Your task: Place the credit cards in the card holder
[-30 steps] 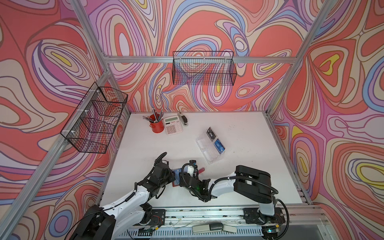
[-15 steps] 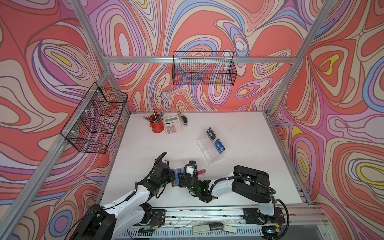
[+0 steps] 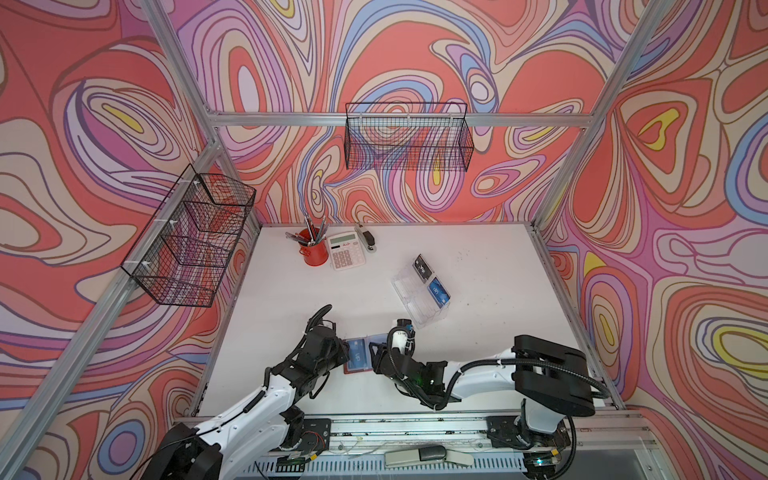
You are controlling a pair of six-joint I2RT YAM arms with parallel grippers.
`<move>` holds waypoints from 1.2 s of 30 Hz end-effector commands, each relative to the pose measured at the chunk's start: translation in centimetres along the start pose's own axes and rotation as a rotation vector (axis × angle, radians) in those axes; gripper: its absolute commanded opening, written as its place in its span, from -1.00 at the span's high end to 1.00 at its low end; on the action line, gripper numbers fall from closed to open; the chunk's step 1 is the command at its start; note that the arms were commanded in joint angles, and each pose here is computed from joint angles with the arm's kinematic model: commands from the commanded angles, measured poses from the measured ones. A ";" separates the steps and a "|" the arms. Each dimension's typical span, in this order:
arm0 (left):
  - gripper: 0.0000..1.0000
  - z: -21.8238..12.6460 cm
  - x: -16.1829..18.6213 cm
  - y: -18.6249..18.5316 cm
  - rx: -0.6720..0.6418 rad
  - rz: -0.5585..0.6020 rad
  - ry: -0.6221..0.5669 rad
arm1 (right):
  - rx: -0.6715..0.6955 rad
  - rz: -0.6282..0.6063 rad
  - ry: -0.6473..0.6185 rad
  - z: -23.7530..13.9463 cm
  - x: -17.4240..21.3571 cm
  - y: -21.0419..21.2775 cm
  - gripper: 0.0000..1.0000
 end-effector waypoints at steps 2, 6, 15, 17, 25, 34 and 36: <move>0.31 -0.7 0.0 0.7 -0.024 0.006 -0.033 | 0.125 -0.015 -0.042 -0.4 -0.5 -3.3 0.04; 0.28 -0.8 0.1 0.7 -0.003 -0.003 -0.054 | 0.147 -0.013 -0.023 0.0 -0.3 -4.2 0.04; 0.25 -0.3 0.3 0.5 0.006 -0.001 -0.021 | 0.115 -0.041 0.052 1.6 1.1 -3.6 0.07; 0.24 -0.2 0.3 0.3 0.005 0.006 -0.008 | 0.109 -0.052 0.067 2.0 1.4 -3.3 0.09; 0.24 0.3 0.5 0.2 -0.001 0.008 0.028 | 0.114 -0.078 0.093 2.8 2.0 -2.9 0.13; 0.23 0.5 0.5 0.2 -0.004 0.006 0.035 | 0.149 -0.103 0.046 2.0 0.6 -2.7 0.15; 0.23 0.6 0.6 0.3 -0.004 0.002 0.034 | 0.147 -0.112 0.033 1.7 0.1 -2.3 0.15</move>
Point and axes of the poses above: each gripper's point midway between its finger pads, its own z axis out along the fingers, its own y axis along the line the jaws close on, x = y × z, the point moved 6 cm from there along -z, back along the fingers, and after that the axes turned 7 degrees about z, right-handed, at the moved point
